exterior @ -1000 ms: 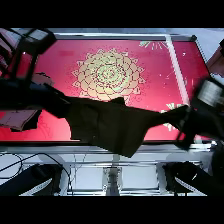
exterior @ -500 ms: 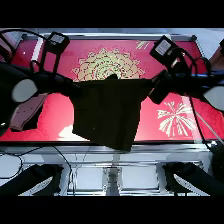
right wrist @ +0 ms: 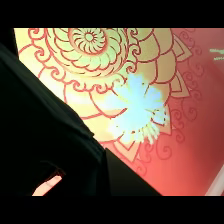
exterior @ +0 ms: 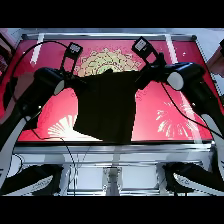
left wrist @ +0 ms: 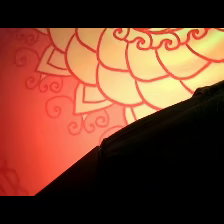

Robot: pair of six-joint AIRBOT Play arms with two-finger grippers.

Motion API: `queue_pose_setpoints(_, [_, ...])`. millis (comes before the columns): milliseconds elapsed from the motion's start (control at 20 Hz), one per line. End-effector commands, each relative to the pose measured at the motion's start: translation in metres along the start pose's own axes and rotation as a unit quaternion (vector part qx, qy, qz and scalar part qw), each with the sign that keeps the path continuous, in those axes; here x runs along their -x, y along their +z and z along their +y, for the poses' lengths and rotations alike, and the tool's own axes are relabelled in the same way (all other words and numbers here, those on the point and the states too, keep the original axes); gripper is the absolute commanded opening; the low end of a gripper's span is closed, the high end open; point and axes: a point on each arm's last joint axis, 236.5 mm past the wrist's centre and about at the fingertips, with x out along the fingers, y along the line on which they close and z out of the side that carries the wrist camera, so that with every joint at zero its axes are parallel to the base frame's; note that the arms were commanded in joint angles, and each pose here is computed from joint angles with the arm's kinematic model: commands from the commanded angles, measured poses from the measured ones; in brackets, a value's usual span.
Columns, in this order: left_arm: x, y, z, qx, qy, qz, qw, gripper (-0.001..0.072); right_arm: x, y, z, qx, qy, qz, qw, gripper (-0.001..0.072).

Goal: Fold the clothes and pants, and hang the long-sleeved shirts on hangers.

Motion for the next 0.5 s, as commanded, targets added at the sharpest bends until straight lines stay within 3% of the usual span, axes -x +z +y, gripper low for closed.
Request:
queue_pose_setpoints(0, [-0.026, 0.006, 0.025, 0.007, 0.026, -0.018, 0.999, 0.0064, -0.028, -0.014, -0.025, -0.005, -0.023, 0.006, 1.000, 0.0015])
queue_pose_setpoints(200, [-0.039, -0.004, 0.040, -0.007, 0.036, -0.002, 0.999, 0.0065, -0.031, -0.031, -0.041, -0.035, -0.023, 0.020, 0.999, 0.0014])
queue_pose_setpoints(450, [-0.040, -0.007, 0.019, -0.057, 0.002, 0.006, 0.998, 0.0065, -0.033, -0.041, 0.010, -0.041, 0.085, 0.043, 0.995, 0.0015])
